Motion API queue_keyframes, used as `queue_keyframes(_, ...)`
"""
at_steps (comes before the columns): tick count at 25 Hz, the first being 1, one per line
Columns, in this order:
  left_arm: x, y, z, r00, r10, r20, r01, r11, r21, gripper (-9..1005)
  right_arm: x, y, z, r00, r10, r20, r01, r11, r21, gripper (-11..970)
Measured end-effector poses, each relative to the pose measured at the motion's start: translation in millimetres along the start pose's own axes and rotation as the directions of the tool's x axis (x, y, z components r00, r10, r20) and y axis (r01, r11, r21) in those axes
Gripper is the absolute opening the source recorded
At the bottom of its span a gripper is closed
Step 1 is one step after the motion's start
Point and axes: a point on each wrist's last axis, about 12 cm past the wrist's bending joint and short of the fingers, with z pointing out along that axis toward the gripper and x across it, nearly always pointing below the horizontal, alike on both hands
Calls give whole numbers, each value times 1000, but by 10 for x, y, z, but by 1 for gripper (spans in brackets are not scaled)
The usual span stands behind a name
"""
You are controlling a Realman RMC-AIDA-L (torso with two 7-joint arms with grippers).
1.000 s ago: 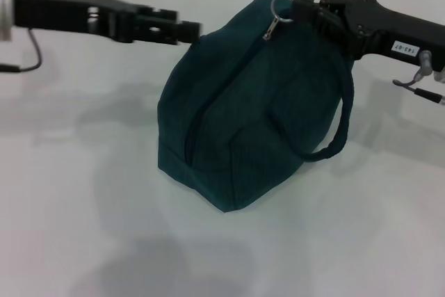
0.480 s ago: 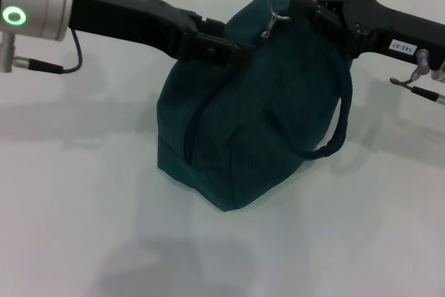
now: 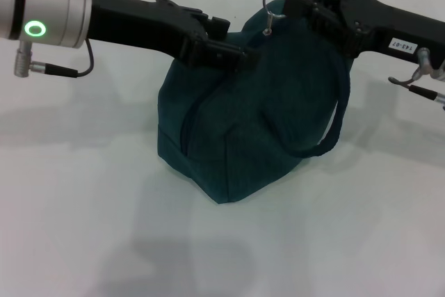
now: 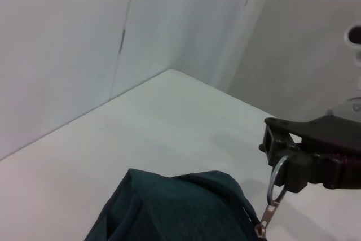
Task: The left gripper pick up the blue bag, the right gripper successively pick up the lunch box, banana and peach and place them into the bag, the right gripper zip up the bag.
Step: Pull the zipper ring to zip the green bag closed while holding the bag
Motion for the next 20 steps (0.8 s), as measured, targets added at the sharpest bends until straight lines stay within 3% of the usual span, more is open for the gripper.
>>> queue_keyframes(20,92,-17,185,996,91,-3,-91,996,-21,867,-27,-33,84,1000,15,9,-15,1000,-6,0)
